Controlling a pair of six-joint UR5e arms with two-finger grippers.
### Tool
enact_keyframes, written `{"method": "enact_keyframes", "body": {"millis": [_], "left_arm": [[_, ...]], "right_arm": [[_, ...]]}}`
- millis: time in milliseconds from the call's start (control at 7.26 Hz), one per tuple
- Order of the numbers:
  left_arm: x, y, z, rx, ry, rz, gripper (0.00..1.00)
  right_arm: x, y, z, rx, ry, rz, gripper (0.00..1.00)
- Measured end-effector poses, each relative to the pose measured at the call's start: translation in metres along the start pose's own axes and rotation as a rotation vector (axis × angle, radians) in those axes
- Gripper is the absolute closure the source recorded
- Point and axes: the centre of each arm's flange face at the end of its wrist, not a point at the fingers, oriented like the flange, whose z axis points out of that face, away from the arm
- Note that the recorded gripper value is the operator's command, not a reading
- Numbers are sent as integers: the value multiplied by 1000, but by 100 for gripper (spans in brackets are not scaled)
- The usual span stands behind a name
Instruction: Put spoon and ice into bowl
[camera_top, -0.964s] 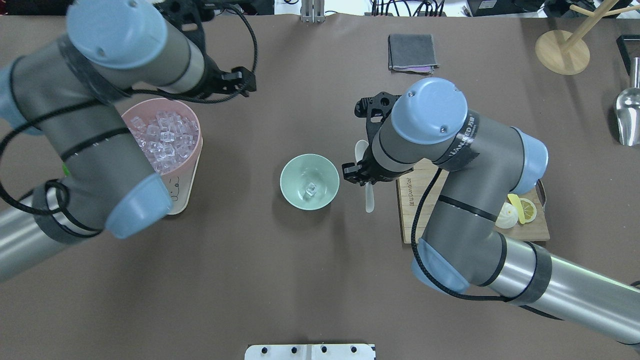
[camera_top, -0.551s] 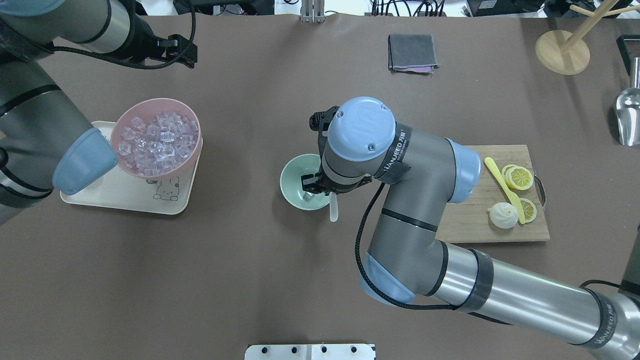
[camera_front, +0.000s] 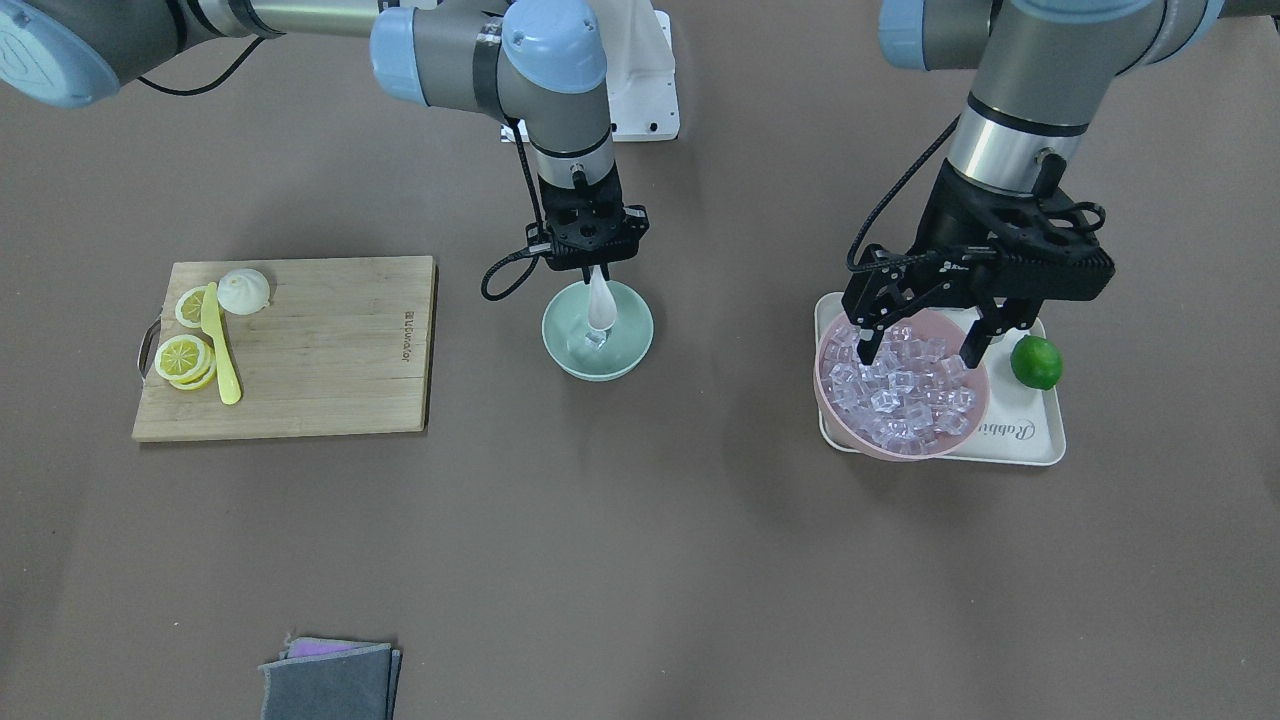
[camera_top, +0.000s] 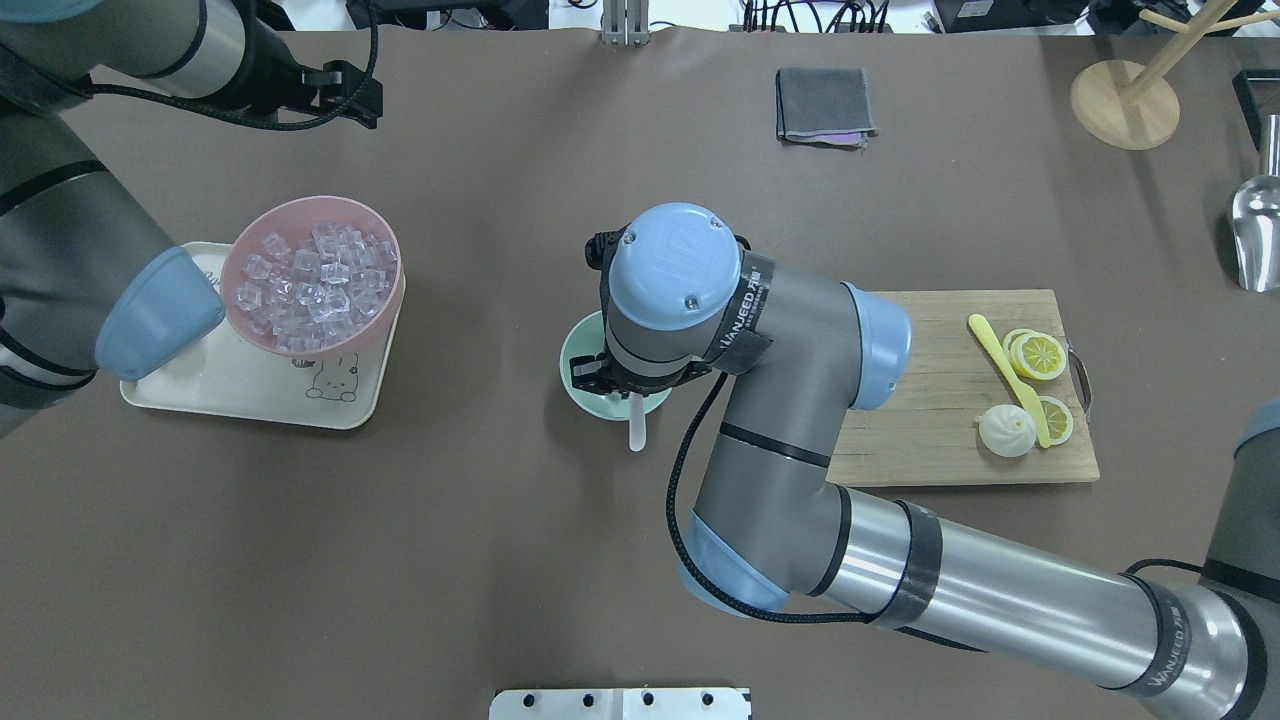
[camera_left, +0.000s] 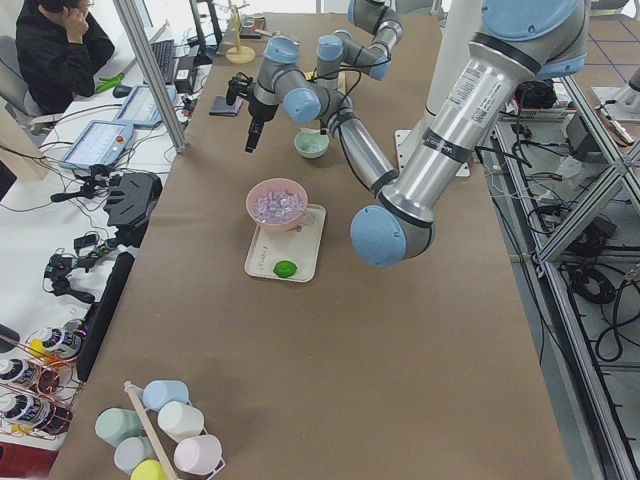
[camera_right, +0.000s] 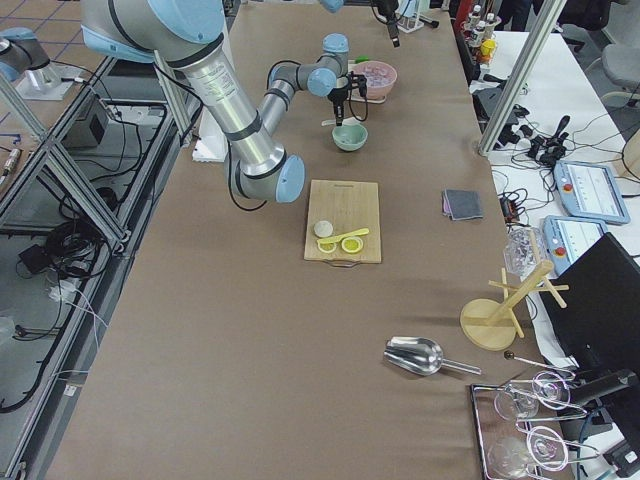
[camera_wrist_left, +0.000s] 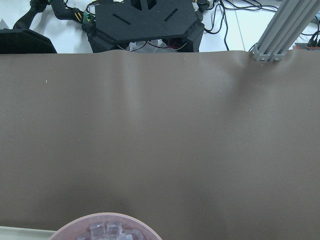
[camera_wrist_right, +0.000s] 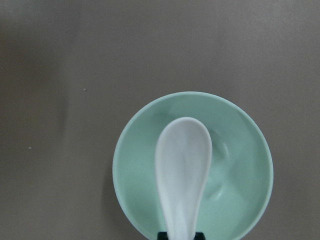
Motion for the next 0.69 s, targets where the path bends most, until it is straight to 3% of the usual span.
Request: {"method": "enact_keyframes", "body": {"millis": [413,689], "left_arm": [[-42,2,6,-11,-19,17,2],[-74,6,11,0,-14,11,2]], "right_arm": [[20,-36,-16,28,9,28,0],[96,-71,-39,4,-1,-6,0]]}}
